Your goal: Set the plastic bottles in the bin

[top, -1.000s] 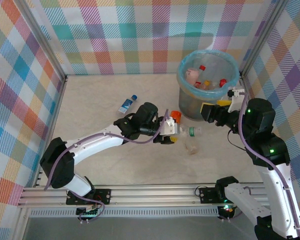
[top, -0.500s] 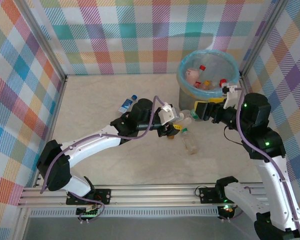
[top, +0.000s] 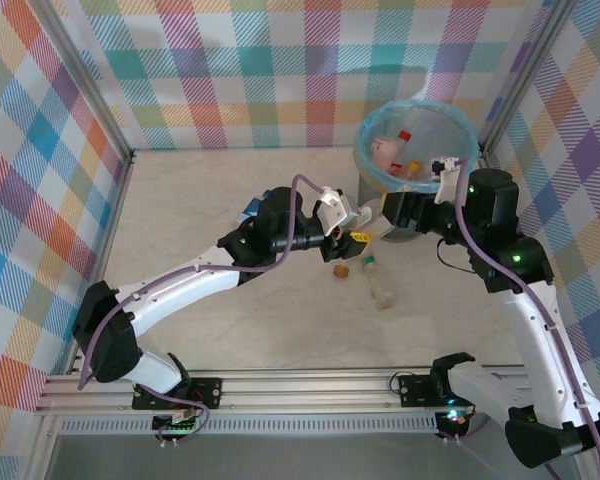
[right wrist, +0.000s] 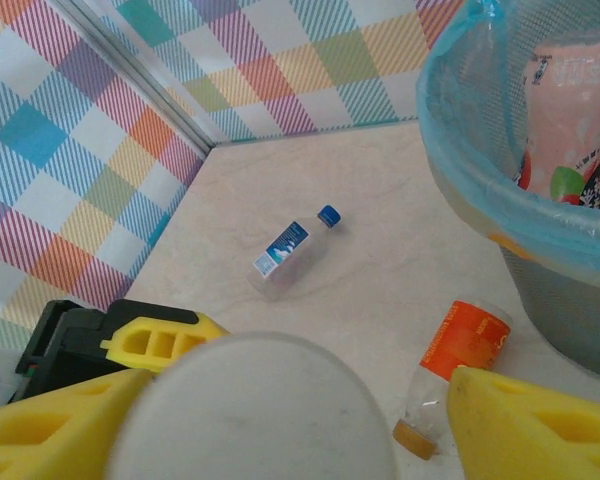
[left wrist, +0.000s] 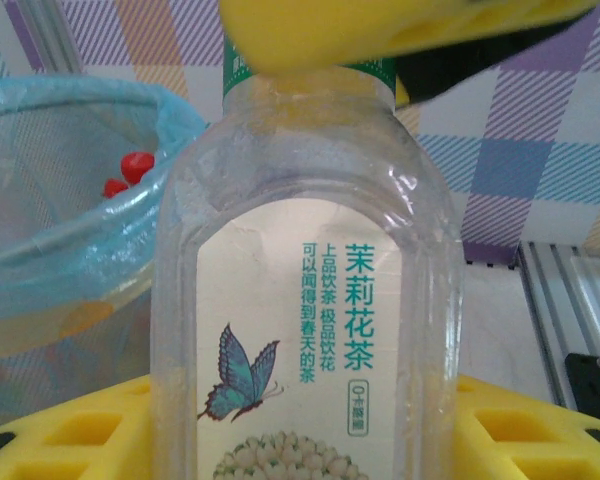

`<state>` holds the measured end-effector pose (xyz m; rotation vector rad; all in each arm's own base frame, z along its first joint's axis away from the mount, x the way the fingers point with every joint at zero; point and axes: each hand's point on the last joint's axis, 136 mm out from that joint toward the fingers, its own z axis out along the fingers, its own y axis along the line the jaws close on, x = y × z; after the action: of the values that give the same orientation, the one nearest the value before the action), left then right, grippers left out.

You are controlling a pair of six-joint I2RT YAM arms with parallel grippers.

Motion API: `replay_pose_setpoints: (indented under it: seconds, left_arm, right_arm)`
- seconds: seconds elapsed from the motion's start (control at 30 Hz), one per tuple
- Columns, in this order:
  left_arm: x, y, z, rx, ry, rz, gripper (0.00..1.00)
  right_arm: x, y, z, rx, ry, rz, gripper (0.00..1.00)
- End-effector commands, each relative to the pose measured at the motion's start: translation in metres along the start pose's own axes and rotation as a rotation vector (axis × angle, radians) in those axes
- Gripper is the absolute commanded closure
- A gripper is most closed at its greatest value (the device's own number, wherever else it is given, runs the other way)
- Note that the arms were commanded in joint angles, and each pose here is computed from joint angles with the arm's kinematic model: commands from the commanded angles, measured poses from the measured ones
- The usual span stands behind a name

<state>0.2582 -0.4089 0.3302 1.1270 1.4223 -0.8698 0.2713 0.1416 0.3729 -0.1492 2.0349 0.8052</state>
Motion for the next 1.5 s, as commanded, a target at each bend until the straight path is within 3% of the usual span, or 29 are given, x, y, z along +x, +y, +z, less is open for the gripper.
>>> replay_pose_setpoints:
  seconds: [0.0,0.3,0.7,1.07,1.3,1.47]
  left_arm:
    - [-0.036,0.006,-0.003,-0.004,-0.096,0.022,0.61]
    - [-0.053,0.014,-0.001,-0.022,-0.12,0.033,0.58]
    - [-0.065,0.027,-0.006,-0.105,-0.151,0.079,0.39]
    - [-0.09,0.044,-0.012,-0.192,-0.216,0.089,0.0]
    - [-0.089,0.059,-0.031,-0.265,-0.215,0.076,0.0]
    - [-0.077,0.067,-0.042,-0.303,-0.195,0.053,0.0]
  right_arm:
    - [-0.012,0.015,-0.004,-0.057,-0.03,0.02,0.3]
    - [-0.02,0.023,-0.014,-0.09,-0.098,-0.007,0.67]
    - [-0.066,0.039,-0.033,-0.061,-0.208,-0.122,0.9]
    - [-0.133,0.041,-0.061,0.109,-0.384,-0.299,0.98]
    - [-0.173,0.012,-0.056,0.346,-0.424,-0.423,0.98]
    - [-0.192,-0.031,-0.028,0.574,-0.365,-0.513,0.98]
